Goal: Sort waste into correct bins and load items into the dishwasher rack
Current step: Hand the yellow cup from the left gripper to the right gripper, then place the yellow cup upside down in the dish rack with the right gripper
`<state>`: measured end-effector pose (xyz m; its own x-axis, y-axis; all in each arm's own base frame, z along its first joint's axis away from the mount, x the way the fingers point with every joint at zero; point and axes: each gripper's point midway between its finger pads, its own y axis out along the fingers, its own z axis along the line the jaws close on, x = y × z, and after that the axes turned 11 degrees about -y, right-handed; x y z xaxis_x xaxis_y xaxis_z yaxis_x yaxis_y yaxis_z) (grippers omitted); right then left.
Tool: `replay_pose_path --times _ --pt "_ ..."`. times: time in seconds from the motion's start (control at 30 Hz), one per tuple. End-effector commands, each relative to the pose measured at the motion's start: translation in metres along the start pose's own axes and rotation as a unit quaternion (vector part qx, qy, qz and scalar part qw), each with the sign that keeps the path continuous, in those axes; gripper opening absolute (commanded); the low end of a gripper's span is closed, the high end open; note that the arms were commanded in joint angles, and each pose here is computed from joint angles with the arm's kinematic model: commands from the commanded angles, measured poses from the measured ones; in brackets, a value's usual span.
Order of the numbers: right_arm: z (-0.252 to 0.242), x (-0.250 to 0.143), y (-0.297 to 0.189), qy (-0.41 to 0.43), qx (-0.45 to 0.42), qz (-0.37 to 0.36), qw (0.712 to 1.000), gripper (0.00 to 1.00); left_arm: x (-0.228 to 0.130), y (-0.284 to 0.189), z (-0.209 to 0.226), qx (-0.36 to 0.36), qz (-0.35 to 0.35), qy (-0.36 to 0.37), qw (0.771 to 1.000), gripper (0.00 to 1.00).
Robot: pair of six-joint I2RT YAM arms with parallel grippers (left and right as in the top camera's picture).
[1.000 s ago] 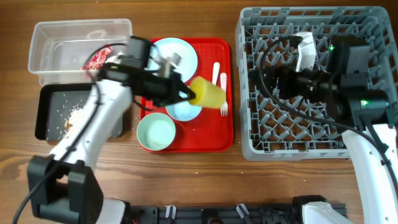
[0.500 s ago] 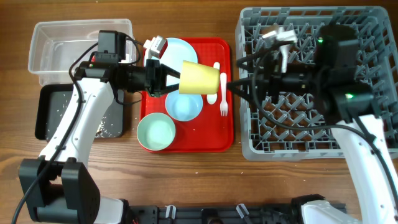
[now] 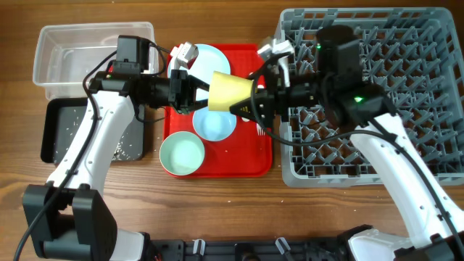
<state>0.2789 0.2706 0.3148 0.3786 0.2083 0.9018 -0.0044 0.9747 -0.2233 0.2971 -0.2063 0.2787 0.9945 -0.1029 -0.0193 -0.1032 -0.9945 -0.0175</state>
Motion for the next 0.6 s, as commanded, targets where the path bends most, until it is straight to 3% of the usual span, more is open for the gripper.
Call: replay_pose_path --times 0.0,0.1,0.17,0.3,0.33,0.47,0.57 --pt "0.003 0.002 0.007 0.007 0.013 0.0 1.0 0.72 -0.006 0.004 -0.011 -0.011 0.012 0.023 1.0 0.04" --pt "0.003 0.002 0.007 0.007 0.013 0.0 1.0 0.54 -0.006 0.004 -0.011 -0.011 0.012 0.023 1.0 0.04" --pt "0.002 0.002 0.007 0.007 0.01 0.0 1.0 0.49 -0.006 0.004 -0.011 -0.011 0.012 0.023 1.0 0.06" --pt "-0.016 0.0 0.005 0.043 -0.044 0.004 0.998 0.49 -0.006 0.004 -0.011 -0.012 0.012 0.025 1.0 0.37" --pt "-0.03 -0.001 -0.002 0.059 -0.095 0.006 0.994 0.49 -0.006 0.004 -0.011 -0.012 0.012 0.025 1.0 0.43" --pt "-0.054 -0.008 -0.033 0.094 -0.2 0.012 0.975 0.49 0.002 0.003 -0.001 0.02 -0.006 0.033 0.999 0.53" --pt "-0.068 -0.021 -0.074 0.143 -0.304 0.024 0.942 0.5 0.018 -0.002 0.028 0.104 -0.051 0.032 0.993 0.54"
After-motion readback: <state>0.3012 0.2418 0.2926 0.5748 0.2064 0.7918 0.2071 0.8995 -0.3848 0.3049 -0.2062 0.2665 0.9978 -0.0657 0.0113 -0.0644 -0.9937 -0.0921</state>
